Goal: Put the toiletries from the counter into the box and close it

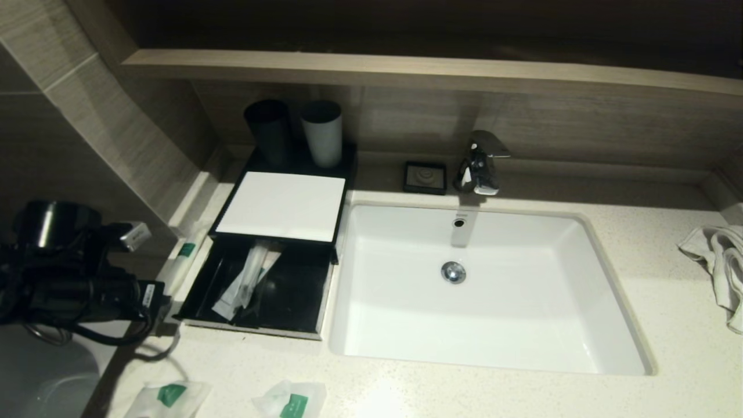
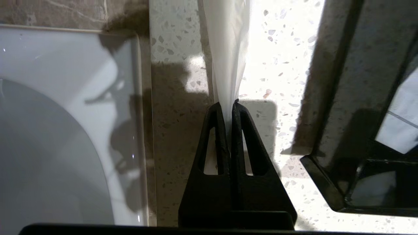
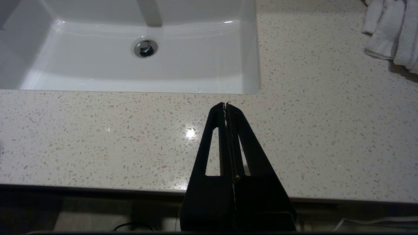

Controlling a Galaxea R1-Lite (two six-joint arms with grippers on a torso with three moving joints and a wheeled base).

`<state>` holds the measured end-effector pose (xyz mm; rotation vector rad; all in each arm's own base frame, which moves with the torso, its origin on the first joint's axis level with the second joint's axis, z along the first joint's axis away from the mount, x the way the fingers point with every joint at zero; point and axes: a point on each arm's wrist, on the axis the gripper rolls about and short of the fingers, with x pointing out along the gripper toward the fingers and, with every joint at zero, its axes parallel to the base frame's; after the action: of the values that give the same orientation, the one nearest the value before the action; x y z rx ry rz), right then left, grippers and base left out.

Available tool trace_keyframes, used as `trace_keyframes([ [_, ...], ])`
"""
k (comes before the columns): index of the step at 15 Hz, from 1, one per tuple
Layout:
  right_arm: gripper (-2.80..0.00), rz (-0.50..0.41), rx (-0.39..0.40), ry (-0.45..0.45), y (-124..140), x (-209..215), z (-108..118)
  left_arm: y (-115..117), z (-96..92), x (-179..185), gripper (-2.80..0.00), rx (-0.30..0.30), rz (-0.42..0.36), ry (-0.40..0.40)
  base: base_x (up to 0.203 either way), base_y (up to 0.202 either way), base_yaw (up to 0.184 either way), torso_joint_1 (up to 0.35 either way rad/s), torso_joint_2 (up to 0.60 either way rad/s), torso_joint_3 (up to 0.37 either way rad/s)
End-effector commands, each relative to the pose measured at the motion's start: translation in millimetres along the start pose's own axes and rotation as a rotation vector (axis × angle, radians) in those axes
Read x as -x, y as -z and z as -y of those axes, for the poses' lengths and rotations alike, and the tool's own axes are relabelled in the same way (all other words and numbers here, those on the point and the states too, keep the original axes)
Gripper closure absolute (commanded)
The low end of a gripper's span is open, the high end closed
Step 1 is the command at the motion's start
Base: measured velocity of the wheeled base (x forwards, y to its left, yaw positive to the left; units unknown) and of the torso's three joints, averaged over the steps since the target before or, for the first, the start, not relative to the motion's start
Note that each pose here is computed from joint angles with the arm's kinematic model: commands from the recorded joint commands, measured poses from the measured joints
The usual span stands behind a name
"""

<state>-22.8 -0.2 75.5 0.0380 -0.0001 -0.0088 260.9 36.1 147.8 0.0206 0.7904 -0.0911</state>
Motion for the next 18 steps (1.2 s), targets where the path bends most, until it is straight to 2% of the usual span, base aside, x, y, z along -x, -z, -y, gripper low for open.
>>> trace_keyframes([
  [1, 0.0, -0.001, 0.0, -0.001, 0.4, -0.1, 0.0, -3.8, 1.3, 10.7, 0.0, -0.004, 0.039, -0.004, 0.0, 0.0, 0.0, 0.0, 0.0, 0.0],
  [8, 0.0, 0.0, 0.0, 0.0, 0.0, 0.0, 0.0, -17.8, 7.2, 52.1, 0.0, -0.027, 0.191, -0.025, 0.0, 0.0, 0.0, 0.0, 0.0, 0.0],
  [12, 0.0, -0.001, 0.0, -0.001, 0.0, -0.1, 0.0, -23.3, 12.5, 68.6, 0.0, -0.039, 0.249, -0.023, 0.0, 0.0, 0.0, 0.0, 0.0, 0.0],
  [14, 0.0, -0.001, 0.0, -0.001, 0.0, -0.1, 0.0, -28.5, 17.9, 78.1, 0.0, -0.02, 0.273, -0.007, 0.0, 0.0, 0.0, 0.0, 0.0, 0.0],
  [18, 0.0, 0.0, 0.0, 0.0, 0.0, 0.0, 0.0, -42.3, 33.8, 107.9, 0.0, 0.065, 0.244, 0.059, 0.0, 0.0, 0.0, 0.0, 0.0, 0.0],
])
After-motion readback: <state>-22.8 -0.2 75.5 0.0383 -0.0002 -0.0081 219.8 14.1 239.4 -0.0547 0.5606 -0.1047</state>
